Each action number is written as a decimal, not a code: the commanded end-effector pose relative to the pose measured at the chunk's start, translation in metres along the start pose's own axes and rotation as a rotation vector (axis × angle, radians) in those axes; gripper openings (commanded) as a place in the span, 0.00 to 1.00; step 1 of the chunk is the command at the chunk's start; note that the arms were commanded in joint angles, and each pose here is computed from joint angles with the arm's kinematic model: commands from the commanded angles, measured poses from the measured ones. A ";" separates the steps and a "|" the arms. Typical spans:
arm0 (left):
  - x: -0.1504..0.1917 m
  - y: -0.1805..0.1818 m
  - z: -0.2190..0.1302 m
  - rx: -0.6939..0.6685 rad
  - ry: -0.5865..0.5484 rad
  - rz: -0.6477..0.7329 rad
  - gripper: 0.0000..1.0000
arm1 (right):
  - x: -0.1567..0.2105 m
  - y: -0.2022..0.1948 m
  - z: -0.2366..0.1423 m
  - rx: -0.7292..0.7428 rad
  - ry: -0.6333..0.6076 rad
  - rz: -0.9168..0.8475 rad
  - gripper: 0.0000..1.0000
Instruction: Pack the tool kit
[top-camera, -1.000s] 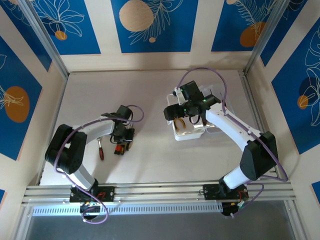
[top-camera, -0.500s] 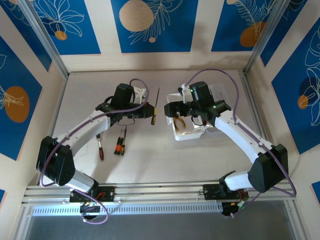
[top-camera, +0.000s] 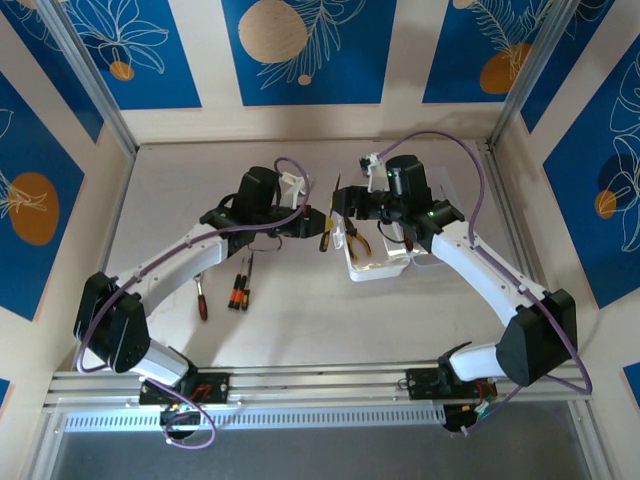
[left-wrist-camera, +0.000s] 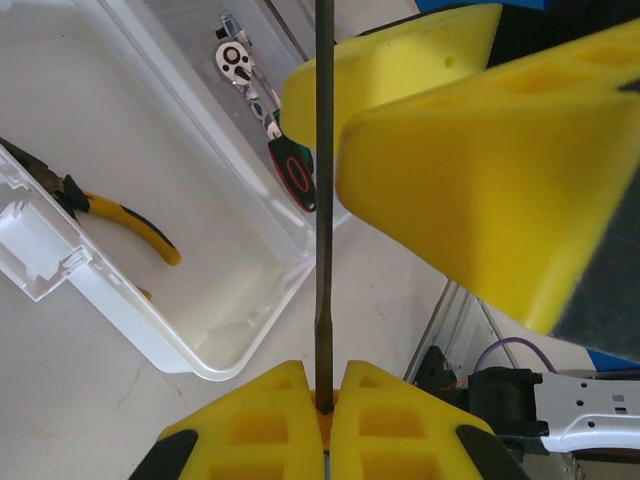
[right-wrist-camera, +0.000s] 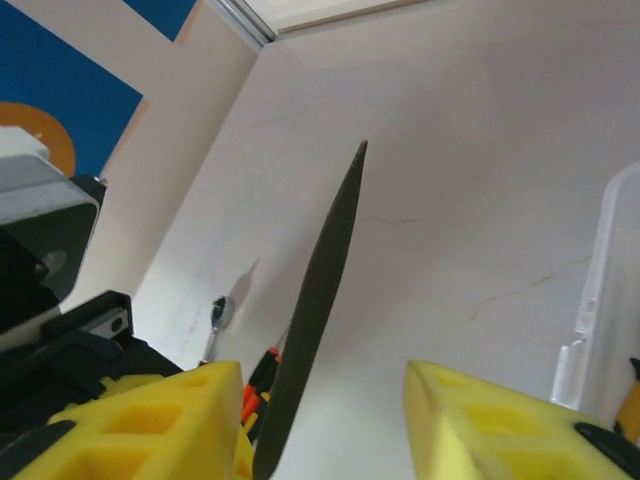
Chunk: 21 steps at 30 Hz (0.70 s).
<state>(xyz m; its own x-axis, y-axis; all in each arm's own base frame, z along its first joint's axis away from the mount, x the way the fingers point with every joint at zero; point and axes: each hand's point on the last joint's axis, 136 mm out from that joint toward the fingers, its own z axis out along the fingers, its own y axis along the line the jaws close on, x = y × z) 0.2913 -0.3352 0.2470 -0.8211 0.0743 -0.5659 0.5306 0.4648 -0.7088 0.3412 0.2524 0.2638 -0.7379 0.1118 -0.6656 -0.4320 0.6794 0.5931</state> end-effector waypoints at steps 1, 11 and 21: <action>-0.006 -0.020 0.000 0.061 -0.009 0.036 0.00 | 0.003 0.006 0.006 -0.052 0.011 0.016 0.37; -0.008 -0.017 0.004 0.058 -0.020 0.028 0.00 | 0.006 0.019 0.006 -0.089 0.020 0.023 0.03; -0.013 -0.011 -0.017 -0.079 -0.022 0.062 0.64 | -0.008 0.019 -0.028 -0.018 -0.022 0.006 0.00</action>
<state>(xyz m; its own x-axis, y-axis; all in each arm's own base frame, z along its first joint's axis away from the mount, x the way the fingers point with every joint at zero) 0.2941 -0.3345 0.2485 -0.8153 0.0820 -0.5733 0.5331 0.4927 -0.6878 0.3312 0.2587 0.2715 -0.7578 0.1281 -0.6398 -0.4278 0.6428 0.6354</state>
